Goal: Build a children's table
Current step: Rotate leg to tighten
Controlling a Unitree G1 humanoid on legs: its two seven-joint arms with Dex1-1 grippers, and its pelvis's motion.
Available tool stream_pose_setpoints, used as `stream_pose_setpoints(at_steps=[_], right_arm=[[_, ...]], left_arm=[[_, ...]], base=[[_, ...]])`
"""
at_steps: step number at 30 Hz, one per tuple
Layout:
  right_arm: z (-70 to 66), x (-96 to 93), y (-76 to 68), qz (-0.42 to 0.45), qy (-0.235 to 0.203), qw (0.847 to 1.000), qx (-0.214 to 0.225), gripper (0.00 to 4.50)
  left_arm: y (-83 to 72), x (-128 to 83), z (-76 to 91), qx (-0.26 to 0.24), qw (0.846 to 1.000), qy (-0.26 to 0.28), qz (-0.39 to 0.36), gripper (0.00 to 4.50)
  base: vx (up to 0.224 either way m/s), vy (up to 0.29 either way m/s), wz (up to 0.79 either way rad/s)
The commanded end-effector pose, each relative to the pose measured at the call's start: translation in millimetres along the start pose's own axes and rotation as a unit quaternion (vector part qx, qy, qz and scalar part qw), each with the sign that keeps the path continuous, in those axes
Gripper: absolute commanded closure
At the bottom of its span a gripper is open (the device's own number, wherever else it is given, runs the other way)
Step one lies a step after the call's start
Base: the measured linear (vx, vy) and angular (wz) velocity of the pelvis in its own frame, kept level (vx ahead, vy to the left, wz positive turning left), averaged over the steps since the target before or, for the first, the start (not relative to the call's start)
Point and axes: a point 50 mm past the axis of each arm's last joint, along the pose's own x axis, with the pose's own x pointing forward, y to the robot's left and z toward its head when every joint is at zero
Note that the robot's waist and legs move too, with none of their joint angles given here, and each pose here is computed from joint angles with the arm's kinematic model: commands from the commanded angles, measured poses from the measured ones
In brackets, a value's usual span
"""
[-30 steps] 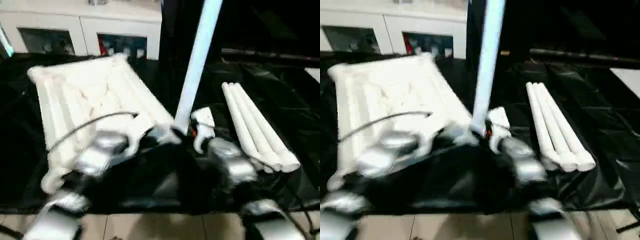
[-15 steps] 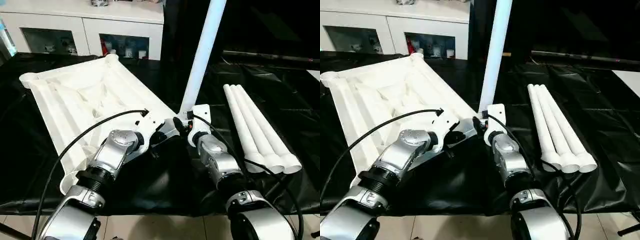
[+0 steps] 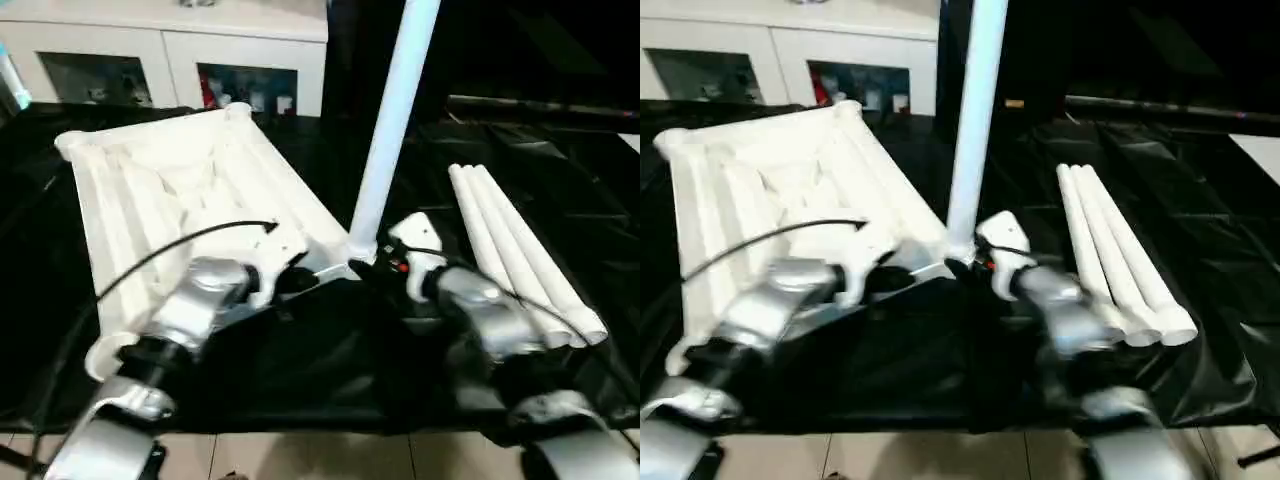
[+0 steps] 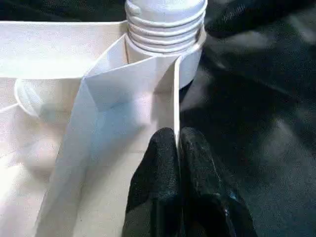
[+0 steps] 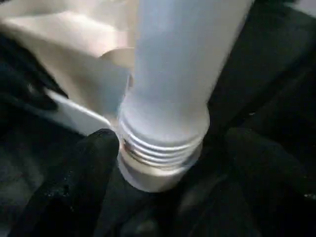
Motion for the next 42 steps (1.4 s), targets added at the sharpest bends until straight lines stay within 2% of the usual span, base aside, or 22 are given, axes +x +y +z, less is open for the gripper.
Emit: stream_pose_setpoints(at_steps=[1,5,12,13,16,23,27,29,34,38,42], right_arm=[[4.4,-0.7,2.0,0.018,-0.006,1.000,-0.003,0.66],[5.8,-3.8,3.5,0.044,-0.001,0.999,0.000,0.66],[3.1,-1.8,9.6,0.066,0.002,0.998,0.010,0.66],[2.7,-1.5,10.6,0.069,0.002,0.998,0.012,0.94],[1.7,-0.5,13.4,0.076,0.001,0.997,0.018,1.07],[0.0,1.1,16.0,0.073,-0.006,0.997,0.032,1.67],[-6.3,9.1,14.2,-0.003,-0.019,0.996,0.082,1.74],[-17.0,20.9,16.8,-0.107,-0.025,0.984,0.144,1.75],[-31.5,33.5,24.9,-0.215,0.006,0.956,0.200,1.76],[-31.2,45.4,29.0,-0.271,0.022,0.938,0.213,1.76],[-22.8,49.8,27.4,-0.276,0.001,0.936,0.216,1.76]], left_arm=[[-13.9,6,-5.3,-0.007,0.998,-0.003,-0.060,4.50],[-21.4,-3,-3.1,-0.004,0.993,-0.003,-0.116,4.50],[-22.0,-3,-5.6,-0.005,0.993,-0.002,-0.115,4.50],[-22.2,-3,-6.0,-0.005,0.993,-0.001,-0.114,4.50],[-22.6,-4,-6.6,-0.007,0.993,0.002,-0.114,4.50],[-22.4,-4,-8.0,-0.009,0.994,0.004,-0.111,4.50],[-17.2,4,-8.0,-0.023,0.998,0.008,-0.064,4.50],[-11.9,18,-6.6,-0.038,0.999,0.015,-0.005,4.50],[-12.8,42,-0.7,-0.060,0.996,0.022,0.061,4.50],[-21.7,64,14.7,-0.067,0.994,0.008,0.086,4.50],[-25.1,70,20.2,-0.060,0.995,-0.001,0.079,4.50]], base=[[0.000,0.000,0.00],[0.000,0.000,0.00],[0.000,0.000,0.00],[0.000,0.000,0.00],[0.000,0.000,0.00],[0.000,0.000,0.00],[0.000,0.000,0.00],[0.000,0.000,0.00],[0.000,0.000,0.00],[0.000,0.000,0.00],[0.000,0.000,0.00]])
